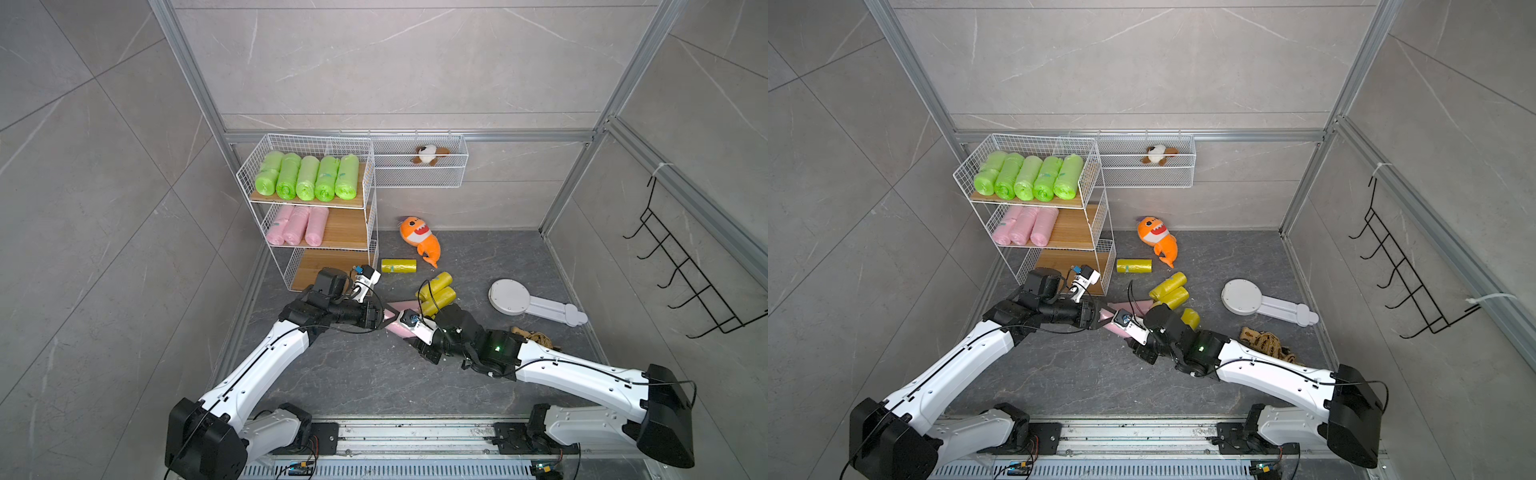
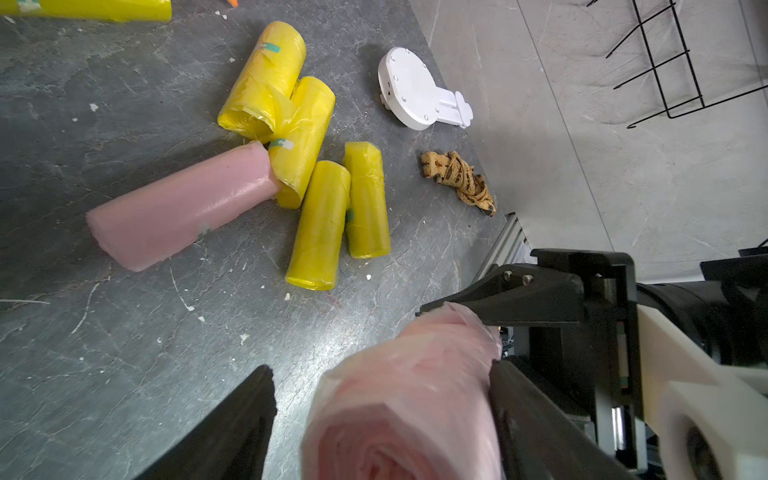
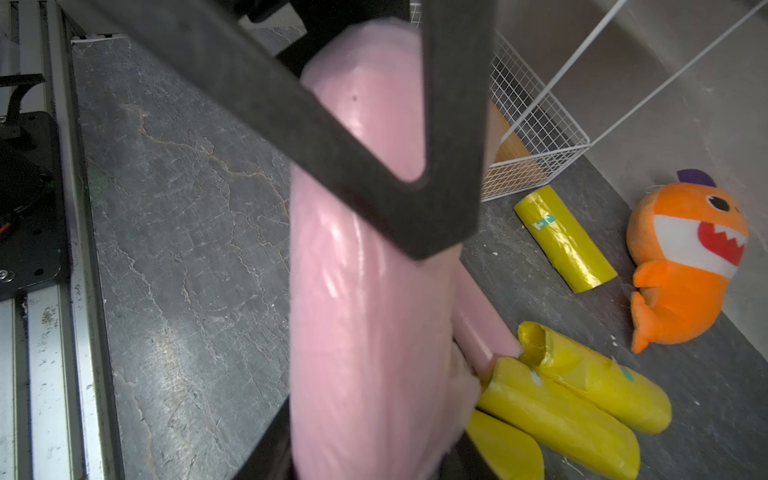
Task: Sort the rolls of trash bags by color and place them on the shelf
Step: Place the roll of trash bags on the shelf.
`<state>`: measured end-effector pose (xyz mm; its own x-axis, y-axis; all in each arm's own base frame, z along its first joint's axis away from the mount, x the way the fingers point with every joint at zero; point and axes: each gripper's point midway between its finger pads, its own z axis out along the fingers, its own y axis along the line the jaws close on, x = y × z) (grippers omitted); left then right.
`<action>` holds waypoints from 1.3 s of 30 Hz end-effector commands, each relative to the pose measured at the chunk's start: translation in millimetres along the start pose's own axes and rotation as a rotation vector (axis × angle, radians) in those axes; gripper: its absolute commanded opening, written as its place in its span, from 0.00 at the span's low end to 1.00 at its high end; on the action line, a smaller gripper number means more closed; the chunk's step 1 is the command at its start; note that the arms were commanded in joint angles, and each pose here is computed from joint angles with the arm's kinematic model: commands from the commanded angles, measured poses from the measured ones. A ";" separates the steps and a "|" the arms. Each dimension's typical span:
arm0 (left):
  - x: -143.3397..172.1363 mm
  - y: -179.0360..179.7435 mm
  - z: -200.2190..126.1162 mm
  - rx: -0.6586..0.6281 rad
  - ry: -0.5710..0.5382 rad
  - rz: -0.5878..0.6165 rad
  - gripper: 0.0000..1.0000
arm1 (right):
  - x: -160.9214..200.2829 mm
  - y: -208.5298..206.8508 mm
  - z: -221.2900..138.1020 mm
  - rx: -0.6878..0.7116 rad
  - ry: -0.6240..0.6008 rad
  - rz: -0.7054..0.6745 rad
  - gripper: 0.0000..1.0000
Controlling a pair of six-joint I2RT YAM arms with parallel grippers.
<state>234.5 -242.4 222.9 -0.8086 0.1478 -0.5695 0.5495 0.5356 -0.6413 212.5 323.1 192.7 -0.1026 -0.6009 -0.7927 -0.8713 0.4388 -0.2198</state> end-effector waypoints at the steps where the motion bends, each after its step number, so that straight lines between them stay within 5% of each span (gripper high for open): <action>1: -1.0 -13.9 -2.4 0.070 0.014 0.066 0.84 | -22.1 -1.4 -9.9 0.003 -0.092 -0.012 0.30; 9: -6.8 2.2 -7.7 -0.003 0.007 0.088 0.89 | -28.6 6.0 -13.1 -0.032 -0.149 -0.027 0.30; 15: -4.0 -12.8 -9.7 0.117 0.015 0.100 0.89 | -28.2 5.1 -9.9 -0.026 -0.147 -0.026 0.30; 23: 12.9 -23.8 -13.0 0.172 0.061 0.122 0.65 | -26.1 -0.9 2.5 0.005 -0.100 -0.046 0.29; 33: 9.7 -22.8 -14.9 0.143 0.051 0.144 0.23 | -28.6 -9.8 5.0 0.050 -0.083 -0.045 0.30; 36: -0.3 -25.1 -16.3 0.144 0.004 0.147 0.01 | -26.6 -17.0 7.0 0.090 -0.070 -0.025 0.39; 39: -7.8 -25.1 -19.0 0.131 -0.036 0.155 0.00 | -24.1 -20.2 7.5 0.107 -0.054 -0.008 0.57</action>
<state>220.3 -240.0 231.4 -0.7514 0.2280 -0.6192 0.6501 0.4161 -0.6357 219.9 331.7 189.1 -0.0611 -0.6089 -0.7909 -0.8632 0.4301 -0.2644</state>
